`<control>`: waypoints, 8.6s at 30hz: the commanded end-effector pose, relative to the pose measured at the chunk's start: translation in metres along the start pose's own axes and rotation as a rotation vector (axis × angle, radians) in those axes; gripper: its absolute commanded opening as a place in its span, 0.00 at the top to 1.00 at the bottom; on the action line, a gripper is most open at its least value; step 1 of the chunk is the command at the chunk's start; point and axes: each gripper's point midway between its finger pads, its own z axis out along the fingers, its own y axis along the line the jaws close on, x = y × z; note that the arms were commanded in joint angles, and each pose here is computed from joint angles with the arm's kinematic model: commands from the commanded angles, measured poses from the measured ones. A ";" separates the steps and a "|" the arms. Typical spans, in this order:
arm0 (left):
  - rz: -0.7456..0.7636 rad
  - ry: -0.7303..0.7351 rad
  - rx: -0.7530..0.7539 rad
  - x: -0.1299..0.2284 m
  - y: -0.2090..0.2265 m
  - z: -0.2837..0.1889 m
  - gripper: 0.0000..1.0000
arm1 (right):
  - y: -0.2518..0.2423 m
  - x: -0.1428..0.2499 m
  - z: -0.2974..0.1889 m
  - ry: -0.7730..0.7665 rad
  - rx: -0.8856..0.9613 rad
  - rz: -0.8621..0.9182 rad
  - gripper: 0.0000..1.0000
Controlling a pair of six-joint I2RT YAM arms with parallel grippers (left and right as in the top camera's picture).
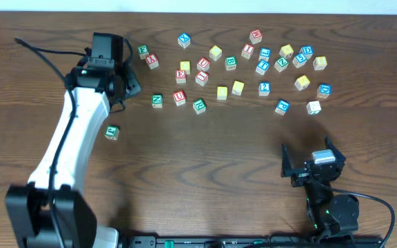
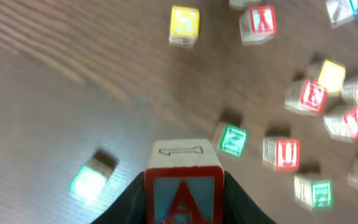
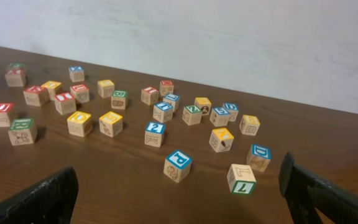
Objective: Spell out AI2
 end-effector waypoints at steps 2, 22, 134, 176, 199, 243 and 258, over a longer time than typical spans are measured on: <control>0.218 0.033 0.013 0.022 -0.012 -0.023 0.76 | -0.003 0.001 0.000 0.002 0.012 0.012 0.01; 0.422 0.172 0.085 0.117 -0.065 -0.006 0.76 | -0.003 0.001 0.000 0.002 0.012 0.012 0.01; 0.510 0.045 0.193 0.060 -0.169 -0.026 0.24 | -0.003 0.001 0.000 0.002 0.012 0.012 0.01; -0.164 0.133 0.051 0.066 -0.211 0.112 0.25 | -0.003 0.001 0.000 0.002 0.012 0.012 0.01; -0.203 0.034 0.058 0.045 -0.216 0.117 0.25 | -0.003 0.001 0.000 0.002 0.012 0.012 0.01; -0.206 0.048 -0.010 0.052 -0.199 0.154 0.24 | -0.003 0.001 0.000 0.002 0.012 0.012 0.01; -0.208 0.078 0.019 0.059 -0.205 0.166 0.25 | -0.003 0.001 0.000 0.002 0.012 0.012 0.01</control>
